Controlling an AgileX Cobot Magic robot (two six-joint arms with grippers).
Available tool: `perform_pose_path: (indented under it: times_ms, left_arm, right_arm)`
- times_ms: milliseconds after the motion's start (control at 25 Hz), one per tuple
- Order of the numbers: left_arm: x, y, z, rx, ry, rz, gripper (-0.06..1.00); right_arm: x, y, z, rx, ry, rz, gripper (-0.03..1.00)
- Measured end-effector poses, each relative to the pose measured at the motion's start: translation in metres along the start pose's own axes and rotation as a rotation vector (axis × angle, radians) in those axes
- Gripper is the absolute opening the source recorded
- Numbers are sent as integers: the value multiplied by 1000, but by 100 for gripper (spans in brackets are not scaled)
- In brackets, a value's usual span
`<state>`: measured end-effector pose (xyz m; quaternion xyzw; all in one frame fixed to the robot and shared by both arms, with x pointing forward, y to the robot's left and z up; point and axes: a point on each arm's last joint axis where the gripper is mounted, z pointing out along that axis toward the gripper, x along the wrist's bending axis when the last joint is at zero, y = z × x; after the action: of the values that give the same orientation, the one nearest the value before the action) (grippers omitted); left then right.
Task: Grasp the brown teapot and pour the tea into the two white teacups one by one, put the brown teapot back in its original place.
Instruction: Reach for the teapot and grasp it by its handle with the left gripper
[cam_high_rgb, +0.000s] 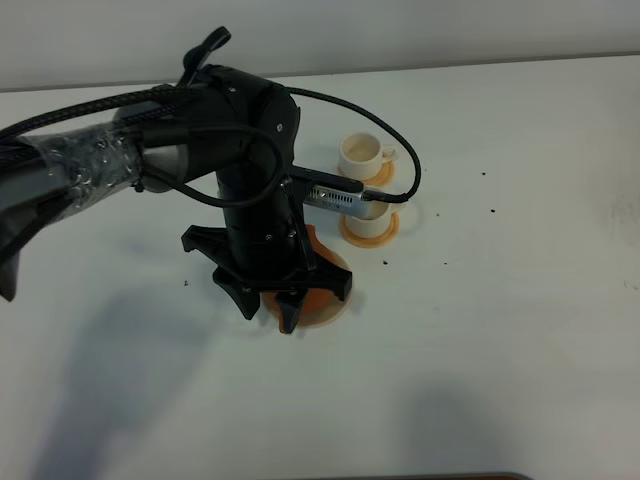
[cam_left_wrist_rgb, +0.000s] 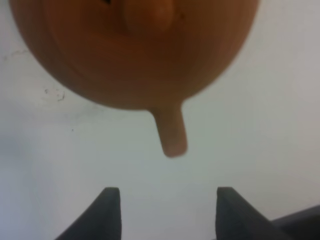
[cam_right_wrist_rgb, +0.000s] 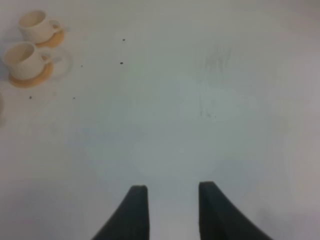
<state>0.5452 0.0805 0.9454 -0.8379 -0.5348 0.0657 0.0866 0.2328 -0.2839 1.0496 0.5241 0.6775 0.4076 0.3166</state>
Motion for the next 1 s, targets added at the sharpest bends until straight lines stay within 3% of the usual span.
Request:
perform_pose_path:
  times_ms: [1000]
  left_arm:
    - [0, 6, 0, -7, -2, -123, 39]
  right_arm:
    - [0, 0, 0, 0, 0, 1, 24]
